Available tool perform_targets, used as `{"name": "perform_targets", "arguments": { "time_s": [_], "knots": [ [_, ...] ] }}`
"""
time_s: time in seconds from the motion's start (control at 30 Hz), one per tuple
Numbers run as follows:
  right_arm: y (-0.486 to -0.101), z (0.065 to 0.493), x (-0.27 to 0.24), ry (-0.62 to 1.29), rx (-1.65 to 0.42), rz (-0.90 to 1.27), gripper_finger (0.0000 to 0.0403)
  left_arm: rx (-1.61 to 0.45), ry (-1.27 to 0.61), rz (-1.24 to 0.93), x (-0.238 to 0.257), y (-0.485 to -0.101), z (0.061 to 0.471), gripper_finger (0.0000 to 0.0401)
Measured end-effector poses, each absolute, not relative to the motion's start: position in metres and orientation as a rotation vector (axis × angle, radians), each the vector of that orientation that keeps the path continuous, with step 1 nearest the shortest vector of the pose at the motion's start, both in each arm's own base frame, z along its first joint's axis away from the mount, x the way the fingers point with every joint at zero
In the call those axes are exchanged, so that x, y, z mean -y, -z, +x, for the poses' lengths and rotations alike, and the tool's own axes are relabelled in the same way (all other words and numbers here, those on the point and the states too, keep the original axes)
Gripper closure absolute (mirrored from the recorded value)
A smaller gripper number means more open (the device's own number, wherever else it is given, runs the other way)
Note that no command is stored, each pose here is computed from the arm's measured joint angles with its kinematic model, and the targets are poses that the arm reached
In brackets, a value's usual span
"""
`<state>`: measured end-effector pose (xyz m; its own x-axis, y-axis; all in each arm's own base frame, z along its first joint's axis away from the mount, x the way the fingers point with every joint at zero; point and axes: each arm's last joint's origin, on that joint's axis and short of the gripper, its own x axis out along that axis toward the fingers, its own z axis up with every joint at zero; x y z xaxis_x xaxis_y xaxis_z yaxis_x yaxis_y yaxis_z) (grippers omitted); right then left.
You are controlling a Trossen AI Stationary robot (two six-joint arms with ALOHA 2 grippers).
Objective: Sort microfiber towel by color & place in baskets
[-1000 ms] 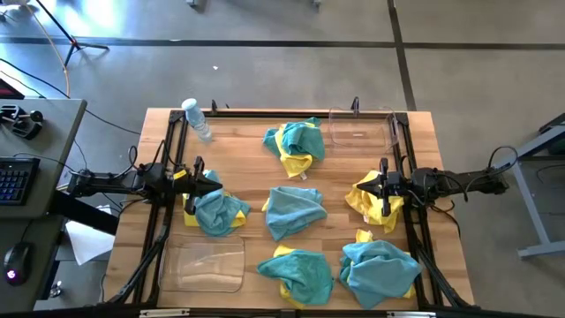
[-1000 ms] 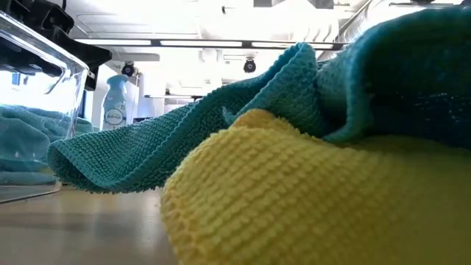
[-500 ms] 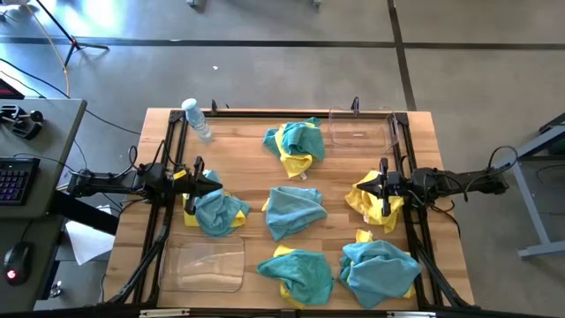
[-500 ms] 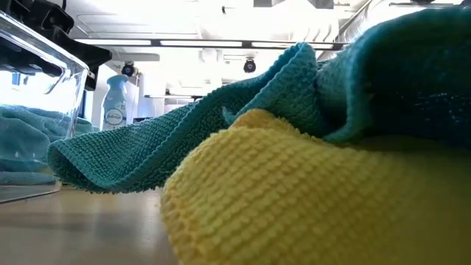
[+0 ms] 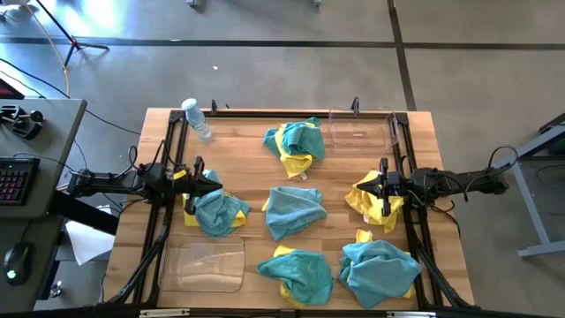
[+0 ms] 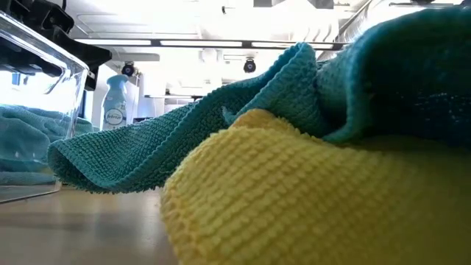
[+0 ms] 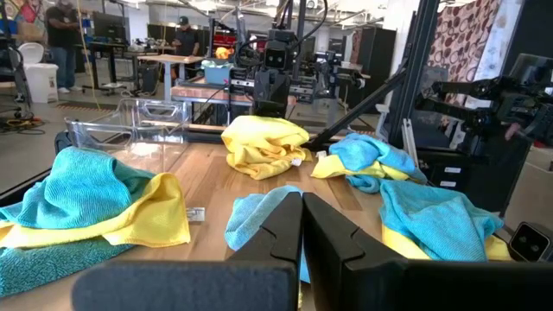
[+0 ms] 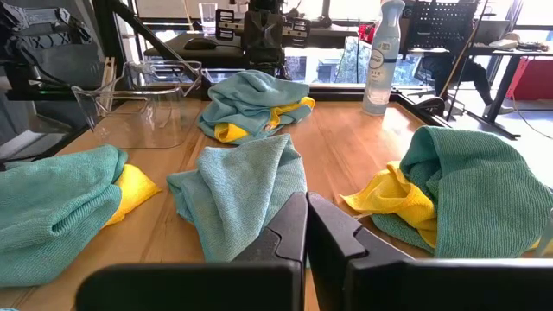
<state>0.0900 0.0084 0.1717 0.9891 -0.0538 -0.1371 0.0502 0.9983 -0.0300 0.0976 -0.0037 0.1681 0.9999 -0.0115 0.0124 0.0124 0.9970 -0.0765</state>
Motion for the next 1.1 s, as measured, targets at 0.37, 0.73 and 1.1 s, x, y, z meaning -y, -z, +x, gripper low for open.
{"name": "perform_targets", "arguments": {
  "time_s": [0.37,0.73,1.1],
  "knots": [
    [-0.1717,0.09,-0.0084,0.052,-0.138,-0.027,0.0402,0.011,0.012,-0.077,0.0037,-0.168,0.0976,0.04],
    [-0.1717,0.09,-0.0085,0.052,-0.138,-0.023,0.0402,0.011,0.012,-0.077,0.0037,-0.168,0.0977,0.04],
    [-0.1788,0.0907,-0.0068,0.111,-0.051,0.241,0.0402,0.011,0.012,-0.077,0.0037,-0.1679,0.0977,0.04]
  ]
}}
